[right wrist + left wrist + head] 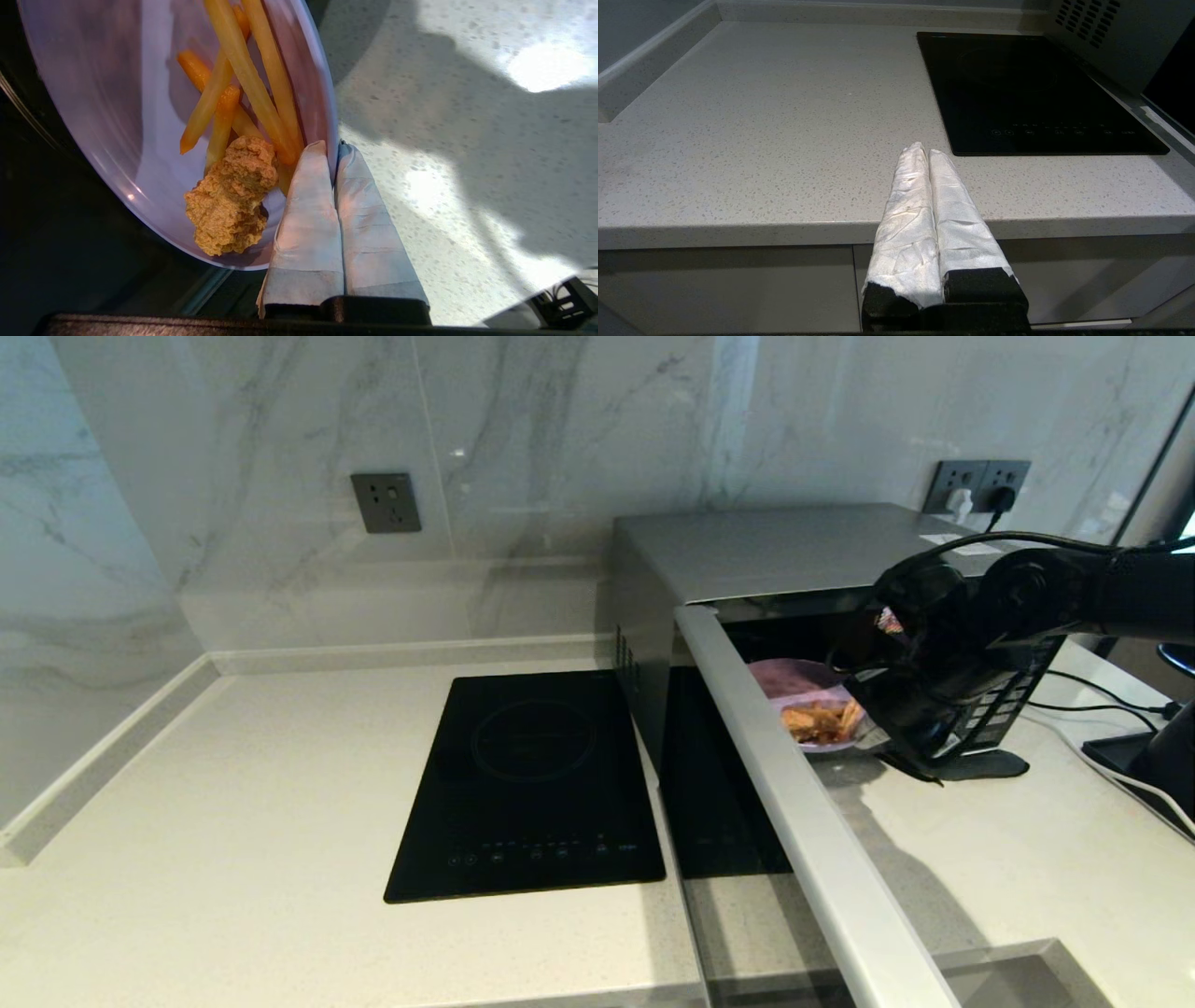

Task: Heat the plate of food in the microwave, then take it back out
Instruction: Take the plate out of the microwave

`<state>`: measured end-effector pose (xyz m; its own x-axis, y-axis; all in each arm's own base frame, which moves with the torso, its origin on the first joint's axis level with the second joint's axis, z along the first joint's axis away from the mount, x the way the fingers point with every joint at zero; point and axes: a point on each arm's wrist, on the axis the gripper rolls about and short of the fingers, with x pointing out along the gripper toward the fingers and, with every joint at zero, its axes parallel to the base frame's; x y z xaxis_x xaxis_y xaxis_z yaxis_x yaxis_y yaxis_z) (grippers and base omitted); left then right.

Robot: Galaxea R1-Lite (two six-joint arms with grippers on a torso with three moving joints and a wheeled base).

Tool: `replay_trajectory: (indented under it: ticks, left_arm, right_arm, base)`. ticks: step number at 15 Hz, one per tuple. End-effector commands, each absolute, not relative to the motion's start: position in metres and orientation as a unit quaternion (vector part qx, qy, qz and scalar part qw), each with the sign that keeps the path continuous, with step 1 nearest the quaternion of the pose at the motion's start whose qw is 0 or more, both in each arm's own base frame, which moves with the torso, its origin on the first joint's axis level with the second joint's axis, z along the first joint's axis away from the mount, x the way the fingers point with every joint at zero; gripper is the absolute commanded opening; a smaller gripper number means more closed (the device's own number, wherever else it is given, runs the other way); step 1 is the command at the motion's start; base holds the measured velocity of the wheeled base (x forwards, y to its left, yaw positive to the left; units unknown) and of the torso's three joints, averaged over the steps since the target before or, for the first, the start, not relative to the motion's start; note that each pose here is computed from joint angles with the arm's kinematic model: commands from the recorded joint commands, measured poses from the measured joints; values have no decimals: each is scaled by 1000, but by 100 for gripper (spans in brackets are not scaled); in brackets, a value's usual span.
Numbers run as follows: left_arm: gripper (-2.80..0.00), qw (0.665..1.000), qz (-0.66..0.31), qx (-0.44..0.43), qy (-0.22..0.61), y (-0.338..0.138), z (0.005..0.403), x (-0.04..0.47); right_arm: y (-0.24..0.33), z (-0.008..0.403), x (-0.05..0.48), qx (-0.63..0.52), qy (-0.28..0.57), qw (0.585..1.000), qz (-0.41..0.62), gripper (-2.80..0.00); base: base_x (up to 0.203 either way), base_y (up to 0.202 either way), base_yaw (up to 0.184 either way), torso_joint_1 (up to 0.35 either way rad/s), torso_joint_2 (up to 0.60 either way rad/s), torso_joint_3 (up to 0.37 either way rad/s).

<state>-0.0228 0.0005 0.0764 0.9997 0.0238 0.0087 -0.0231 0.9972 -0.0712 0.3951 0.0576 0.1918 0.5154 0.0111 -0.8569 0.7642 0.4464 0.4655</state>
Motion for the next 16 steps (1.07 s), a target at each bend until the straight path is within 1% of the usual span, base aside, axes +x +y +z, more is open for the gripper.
replay_trajectory:
  ticks: [1, 6, 10, 16]
  left_arm:
    - [-280, 999, 12, -36, -4, 0, 76, -23]
    - [-280, 999, 12, -36, -4, 0, 76, -23]
    - [-280, 999, 12, -36, -4, 0, 76, -23]
    - [-280, 999, 12, -36, -4, 0, 76, -23]
  right_arm:
    - [54, 203, 376, 463, 420, 737, -257, -280]
    - [42, 226, 323, 471, 424, 732, -251, -280]
    - [20, 243, 272, 466, 416, 742, -243, -280]
    - [-34, 232, 227, 482, 394, 717, -316, -280]
  base:
    - [0, 0, 0, 0, 0, 0]
    - [0, 0, 0, 0, 0, 0]
    - [0, 0, 0, 0, 0, 0]
    - [0, 0, 0, 0, 0, 0]
